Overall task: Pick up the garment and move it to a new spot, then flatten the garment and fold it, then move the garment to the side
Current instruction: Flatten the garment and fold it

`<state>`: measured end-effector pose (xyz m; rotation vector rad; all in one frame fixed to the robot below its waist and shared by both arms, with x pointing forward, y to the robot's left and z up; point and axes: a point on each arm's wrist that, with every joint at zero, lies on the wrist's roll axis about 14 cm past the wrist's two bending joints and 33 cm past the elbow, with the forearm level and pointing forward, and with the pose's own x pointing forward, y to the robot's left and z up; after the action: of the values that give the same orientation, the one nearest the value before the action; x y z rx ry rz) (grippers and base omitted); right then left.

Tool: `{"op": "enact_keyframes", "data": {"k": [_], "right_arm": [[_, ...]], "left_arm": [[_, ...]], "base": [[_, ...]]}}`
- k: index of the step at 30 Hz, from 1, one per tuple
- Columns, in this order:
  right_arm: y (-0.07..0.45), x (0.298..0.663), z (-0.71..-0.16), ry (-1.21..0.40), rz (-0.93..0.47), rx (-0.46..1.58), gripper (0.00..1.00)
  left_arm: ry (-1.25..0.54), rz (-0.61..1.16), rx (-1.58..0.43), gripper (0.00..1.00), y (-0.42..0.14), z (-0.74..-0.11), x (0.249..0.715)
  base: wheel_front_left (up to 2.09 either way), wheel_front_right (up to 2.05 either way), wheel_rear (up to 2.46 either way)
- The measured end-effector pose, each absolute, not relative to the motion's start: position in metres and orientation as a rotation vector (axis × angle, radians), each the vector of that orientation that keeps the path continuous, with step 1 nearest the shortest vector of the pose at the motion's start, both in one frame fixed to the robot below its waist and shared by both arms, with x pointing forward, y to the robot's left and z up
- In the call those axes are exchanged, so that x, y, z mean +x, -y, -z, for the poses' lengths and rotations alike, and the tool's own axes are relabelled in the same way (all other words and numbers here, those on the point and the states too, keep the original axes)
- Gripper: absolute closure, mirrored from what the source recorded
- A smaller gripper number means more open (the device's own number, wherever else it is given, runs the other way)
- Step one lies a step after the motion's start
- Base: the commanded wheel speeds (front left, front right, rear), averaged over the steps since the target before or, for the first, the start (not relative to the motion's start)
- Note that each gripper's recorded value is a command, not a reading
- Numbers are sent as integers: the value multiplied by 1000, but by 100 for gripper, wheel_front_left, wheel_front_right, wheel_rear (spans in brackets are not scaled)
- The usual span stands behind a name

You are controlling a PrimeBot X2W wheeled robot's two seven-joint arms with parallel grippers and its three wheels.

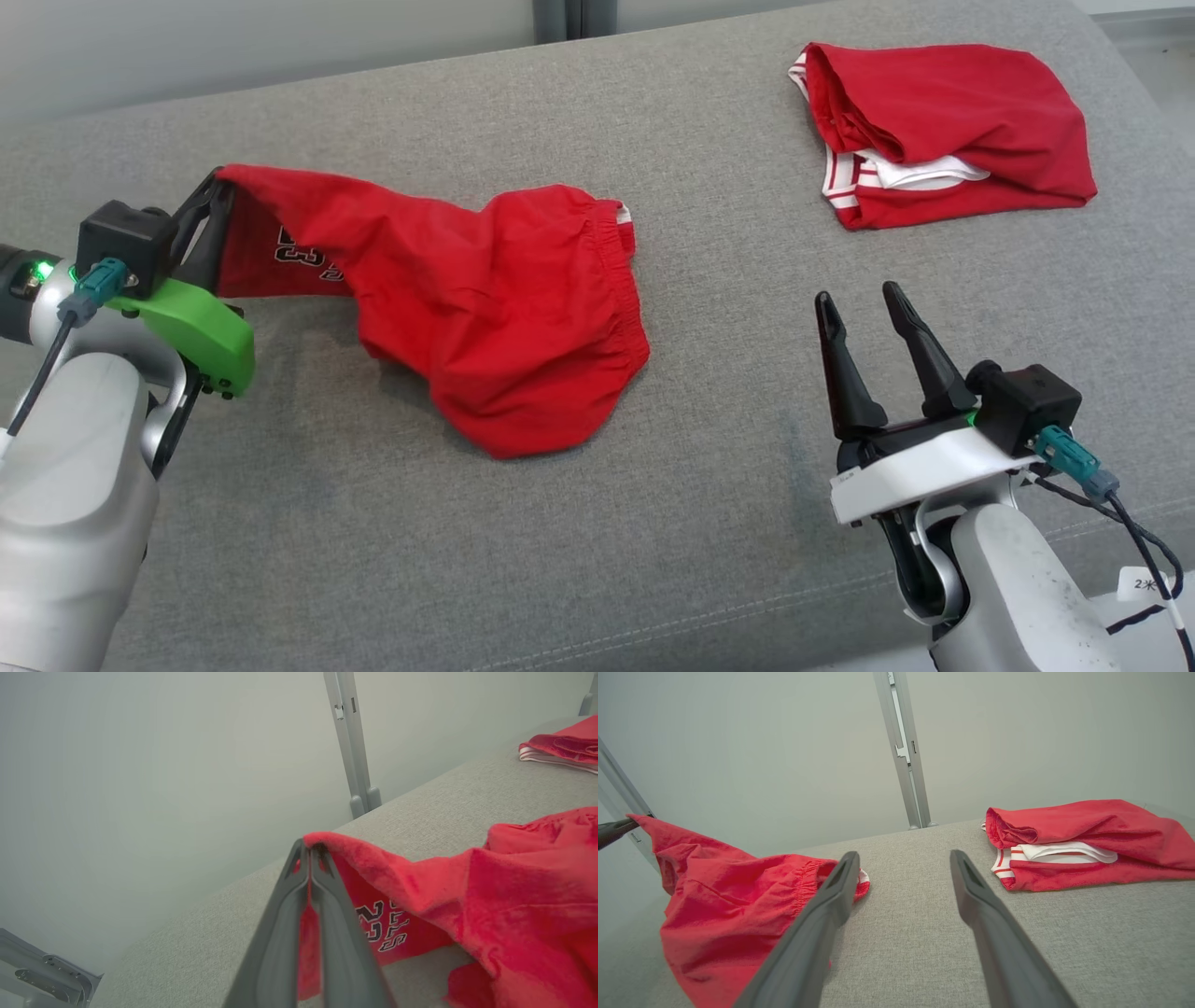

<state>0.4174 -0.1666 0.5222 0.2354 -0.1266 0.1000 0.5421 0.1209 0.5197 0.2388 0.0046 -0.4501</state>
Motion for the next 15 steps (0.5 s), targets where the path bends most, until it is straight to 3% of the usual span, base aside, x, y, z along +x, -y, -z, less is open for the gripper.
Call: {"op": "enact_keyframes", "data": {"k": [1, 3, 15], "right_arm": [[168, 417, -521, 124, -97, 235, 0], [170, 416, -520, 121, -90, 233, 0], [166, 416, -520, 119, -101, 234, 0]], "left_arm": [[-17, 450, 236, 28, -121, -515, 542], [-49, 446, 232, 0, -123, -503, 541], [-52, 357, 138, 0, -142, -496, 519]], "base": [[0, 0, 0], [0, 0, 0], [0, 0, 0]]}}
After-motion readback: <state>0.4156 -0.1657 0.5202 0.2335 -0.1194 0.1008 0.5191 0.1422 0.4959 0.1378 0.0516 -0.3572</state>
